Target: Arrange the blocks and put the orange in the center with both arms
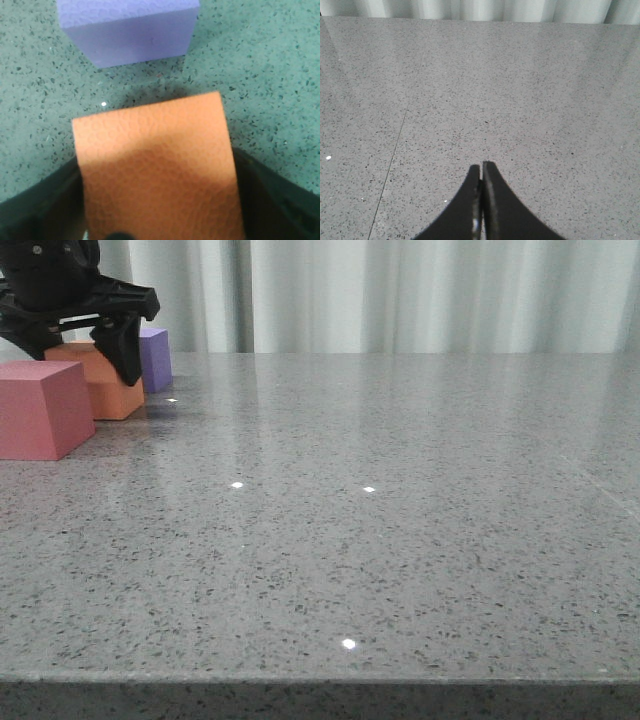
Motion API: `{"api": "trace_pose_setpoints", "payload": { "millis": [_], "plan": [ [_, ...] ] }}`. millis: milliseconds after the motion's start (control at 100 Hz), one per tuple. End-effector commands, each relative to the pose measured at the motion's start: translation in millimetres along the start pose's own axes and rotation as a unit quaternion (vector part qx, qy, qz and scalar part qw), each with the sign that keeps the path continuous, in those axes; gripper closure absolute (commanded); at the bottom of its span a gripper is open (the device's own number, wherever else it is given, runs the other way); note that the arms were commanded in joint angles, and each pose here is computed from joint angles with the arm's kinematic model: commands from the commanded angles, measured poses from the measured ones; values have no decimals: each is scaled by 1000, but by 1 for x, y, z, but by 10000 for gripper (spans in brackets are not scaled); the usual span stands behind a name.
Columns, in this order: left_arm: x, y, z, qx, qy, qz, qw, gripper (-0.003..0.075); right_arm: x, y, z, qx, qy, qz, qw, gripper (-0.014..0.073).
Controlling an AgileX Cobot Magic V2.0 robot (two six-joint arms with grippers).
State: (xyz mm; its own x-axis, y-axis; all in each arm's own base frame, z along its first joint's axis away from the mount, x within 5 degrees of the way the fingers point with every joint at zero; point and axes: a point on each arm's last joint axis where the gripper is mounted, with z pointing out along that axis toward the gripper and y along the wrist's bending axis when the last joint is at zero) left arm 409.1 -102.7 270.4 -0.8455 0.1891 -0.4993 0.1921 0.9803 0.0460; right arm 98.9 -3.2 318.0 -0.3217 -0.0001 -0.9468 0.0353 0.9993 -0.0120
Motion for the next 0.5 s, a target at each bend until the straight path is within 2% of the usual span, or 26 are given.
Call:
{"api": "trace_pose_setpoints", "payload": {
  "millis": [0,80,210,490],
  "plan": [
    [-12,2,-23,4,-49,-5,999,122,-15,0,-4,0,-49,-4,999,663],
    [-11,2,-24,4,-49,-5,999,64,-15,0,-4,0,-49,-4,999,663],
    [-14,3,-38,5,-68,-6,998,62,-15,0,-4,0,-49,-4,999,663],
    [-21,8,-123,18,-199,-18,980,63,-15,0,-4,0,-49,-4,999,663]
  ]
}}
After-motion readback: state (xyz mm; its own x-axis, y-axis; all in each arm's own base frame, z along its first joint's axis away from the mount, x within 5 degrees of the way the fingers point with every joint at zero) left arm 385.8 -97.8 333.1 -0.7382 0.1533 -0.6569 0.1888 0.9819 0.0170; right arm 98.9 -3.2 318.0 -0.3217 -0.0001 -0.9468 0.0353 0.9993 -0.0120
